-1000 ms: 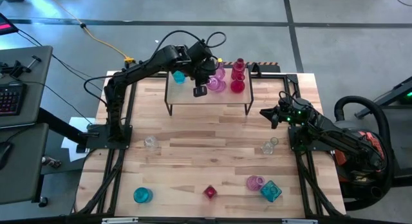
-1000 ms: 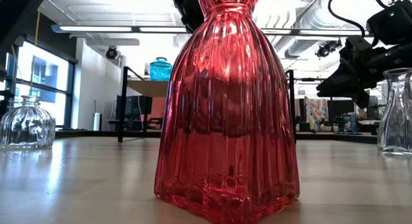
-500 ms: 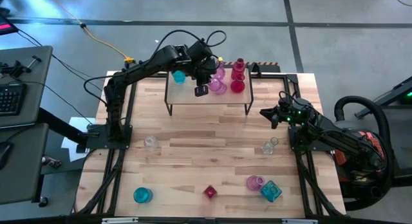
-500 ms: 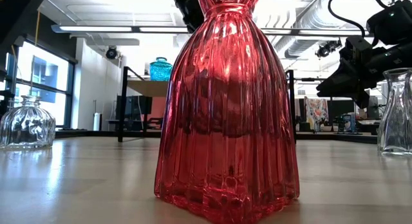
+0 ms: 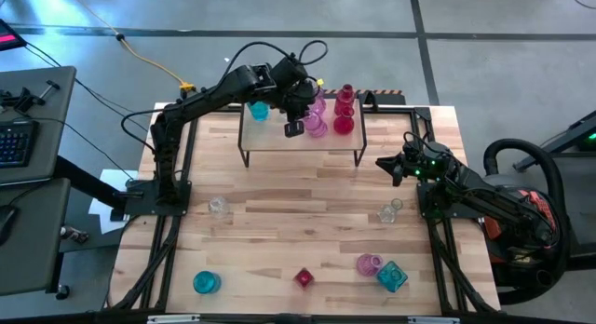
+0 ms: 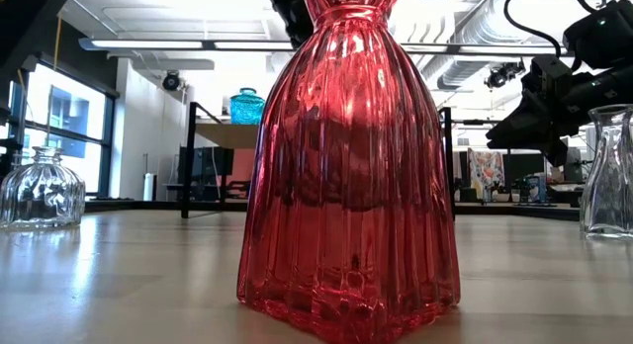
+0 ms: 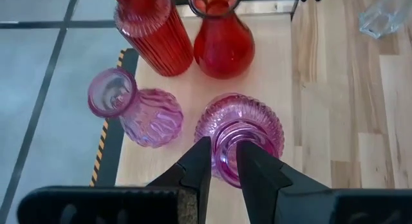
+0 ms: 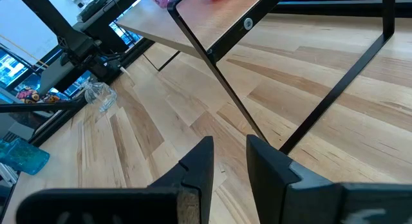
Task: Sort vases onto shelf
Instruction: Put the left violet vase on the shelf aligned with the other violet vase
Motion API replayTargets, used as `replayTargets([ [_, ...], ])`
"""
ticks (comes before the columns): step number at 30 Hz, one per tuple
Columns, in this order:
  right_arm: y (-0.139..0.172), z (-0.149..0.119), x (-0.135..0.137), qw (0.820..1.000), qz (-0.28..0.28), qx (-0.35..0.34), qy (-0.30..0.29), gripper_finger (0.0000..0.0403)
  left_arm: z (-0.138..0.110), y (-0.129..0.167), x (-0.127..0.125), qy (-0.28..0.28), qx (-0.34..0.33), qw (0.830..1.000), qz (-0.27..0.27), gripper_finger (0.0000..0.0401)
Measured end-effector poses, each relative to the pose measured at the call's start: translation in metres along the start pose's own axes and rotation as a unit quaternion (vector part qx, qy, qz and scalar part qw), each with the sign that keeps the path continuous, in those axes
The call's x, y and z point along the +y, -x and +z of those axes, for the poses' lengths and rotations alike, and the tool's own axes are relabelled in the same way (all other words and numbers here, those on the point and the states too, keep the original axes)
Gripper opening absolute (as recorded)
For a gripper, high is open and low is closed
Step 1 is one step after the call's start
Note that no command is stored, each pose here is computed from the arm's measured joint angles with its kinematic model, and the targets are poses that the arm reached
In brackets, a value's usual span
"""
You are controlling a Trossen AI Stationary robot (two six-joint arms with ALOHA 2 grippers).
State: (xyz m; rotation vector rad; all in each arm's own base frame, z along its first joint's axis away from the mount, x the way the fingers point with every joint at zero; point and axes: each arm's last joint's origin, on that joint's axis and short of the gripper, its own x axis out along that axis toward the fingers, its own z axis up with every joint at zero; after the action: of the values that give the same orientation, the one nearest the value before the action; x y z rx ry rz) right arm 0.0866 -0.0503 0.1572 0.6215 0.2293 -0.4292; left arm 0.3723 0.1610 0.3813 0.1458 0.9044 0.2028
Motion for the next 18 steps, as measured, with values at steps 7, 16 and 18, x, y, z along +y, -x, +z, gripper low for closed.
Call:
replayTargets([
  [7,0.0000,0.0000,0.0000,1.000,0.000,0.000,0.000,0.0073,0.0039,0.0001,0.0017,0.005,-0.020,1.000,0.008,0.0065],
  [16,0.0000,0.0000,0.0000,1.000,0.000,0.000,0.000,0.0073,0.0032,0.0003,0.0020,0.014,-0.017,1.000,0.008,0.0065],
  [18,0.0000,0.0000,0.0000,1.000,0.000,0.000,0.000,0.0073,0.0032,0.0003,0.0023,0.014,-0.017,1.000,0.008,0.0065],
])
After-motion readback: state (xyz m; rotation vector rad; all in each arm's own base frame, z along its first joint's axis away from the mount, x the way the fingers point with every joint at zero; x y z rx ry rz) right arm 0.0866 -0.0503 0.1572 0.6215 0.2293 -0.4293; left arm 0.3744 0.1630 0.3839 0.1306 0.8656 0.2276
